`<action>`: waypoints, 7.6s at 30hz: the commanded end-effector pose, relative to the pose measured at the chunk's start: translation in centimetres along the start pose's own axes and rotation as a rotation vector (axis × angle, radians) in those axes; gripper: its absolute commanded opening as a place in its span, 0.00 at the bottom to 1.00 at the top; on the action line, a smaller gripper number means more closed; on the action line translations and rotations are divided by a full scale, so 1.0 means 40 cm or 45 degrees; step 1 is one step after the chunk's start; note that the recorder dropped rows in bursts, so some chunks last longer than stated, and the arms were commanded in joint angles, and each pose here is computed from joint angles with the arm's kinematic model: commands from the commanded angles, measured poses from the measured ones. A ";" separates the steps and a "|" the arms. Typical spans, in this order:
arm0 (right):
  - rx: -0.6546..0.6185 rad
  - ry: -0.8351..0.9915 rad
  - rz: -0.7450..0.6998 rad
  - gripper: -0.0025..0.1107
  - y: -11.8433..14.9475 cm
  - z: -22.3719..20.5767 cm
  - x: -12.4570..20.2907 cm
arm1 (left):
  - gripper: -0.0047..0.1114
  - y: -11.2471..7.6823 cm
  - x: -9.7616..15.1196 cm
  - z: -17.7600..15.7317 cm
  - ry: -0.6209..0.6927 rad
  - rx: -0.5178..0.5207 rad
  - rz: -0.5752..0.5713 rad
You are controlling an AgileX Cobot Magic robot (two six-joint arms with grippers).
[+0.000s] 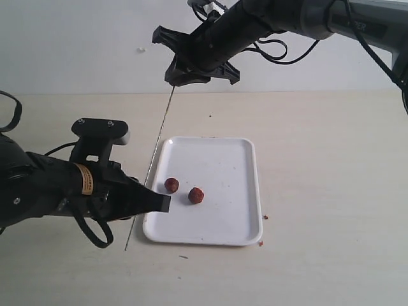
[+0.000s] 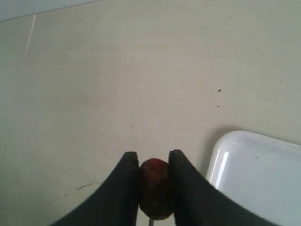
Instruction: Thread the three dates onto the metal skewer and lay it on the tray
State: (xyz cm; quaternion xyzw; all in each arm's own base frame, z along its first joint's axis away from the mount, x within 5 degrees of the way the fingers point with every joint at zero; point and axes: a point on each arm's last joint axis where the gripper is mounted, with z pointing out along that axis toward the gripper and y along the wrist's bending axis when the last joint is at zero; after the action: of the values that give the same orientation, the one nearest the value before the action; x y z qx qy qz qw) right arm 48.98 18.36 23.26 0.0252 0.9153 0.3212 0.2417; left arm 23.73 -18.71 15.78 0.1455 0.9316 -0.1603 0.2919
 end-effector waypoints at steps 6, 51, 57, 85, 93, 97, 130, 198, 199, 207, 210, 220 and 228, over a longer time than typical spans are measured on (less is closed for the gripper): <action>-0.009 -0.012 -0.022 0.22 0.009 -0.014 -0.007 | 0.04 -0.023 -0.069 -0.011 -0.104 0.043 -0.136; 0.564 0.138 -0.836 0.65 0.006 -0.203 -0.022 | 0.04 0.098 -0.175 0.001 0.485 -0.457 0.283; 0.413 0.458 -1.021 0.62 0.001 -0.198 0.038 | 0.04 0.139 -0.177 -0.096 0.589 -0.602 0.322; 0.571 0.630 -1.089 0.57 0.057 0.208 0.325 | 0.04 0.182 -0.082 -0.143 0.561 -0.743 0.294; 0.615 0.657 -1.123 0.57 0.028 0.238 0.335 | 0.04 0.182 -0.082 -0.142 0.555 -0.743 0.287; 0.610 0.646 -1.126 0.54 0.026 0.244 0.335 | 0.04 0.181 -0.083 -0.142 0.549 -0.741 0.280; 0.512 0.451 -0.897 0.22 0.034 -0.047 0.129 | 0.04 0.147 -0.061 -0.100 0.481 -0.455 0.350; -0.412 0.219 -0.222 0.23 -0.264 -0.153 -0.023 | 0.04 0.237 -0.110 0.081 -0.175 -0.221 1.194; -0.410 0.223 -0.225 0.23 -0.263 -0.152 -0.022 | 0.04 0.236 -0.112 0.081 -0.185 -0.221 1.194; -0.428 0.240 -0.240 0.23 -0.239 -0.138 -0.013 | 0.04 0.234 -0.114 0.081 -0.200 -0.219 1.199; -0.429 0.238 -0.238 0.21 -0.239 -0.138 -0.013 | 0.04 0.235 -0.113 0.081 -0.190 -0.220 1.198; -0.442 0.228 -0.228 0.21 -0.239 -0.140 -0.016 | 0.04 0.238 -0.108 0.082 -0.161 -0.222 1.196; -0.444 0.223 -0.222 0.21 -0.242 -0.142 -0.018 | 0.04 0.240 -0.104 0.082 -0.134 -0.224 1.194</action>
State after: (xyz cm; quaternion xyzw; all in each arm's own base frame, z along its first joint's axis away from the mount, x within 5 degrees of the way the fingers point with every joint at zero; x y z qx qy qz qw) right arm 48.06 7.36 21.43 -0.1285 0.8663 0.4458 0.1850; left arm 32.21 -12.08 13.65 0.5170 0.7568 0.0598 0.3955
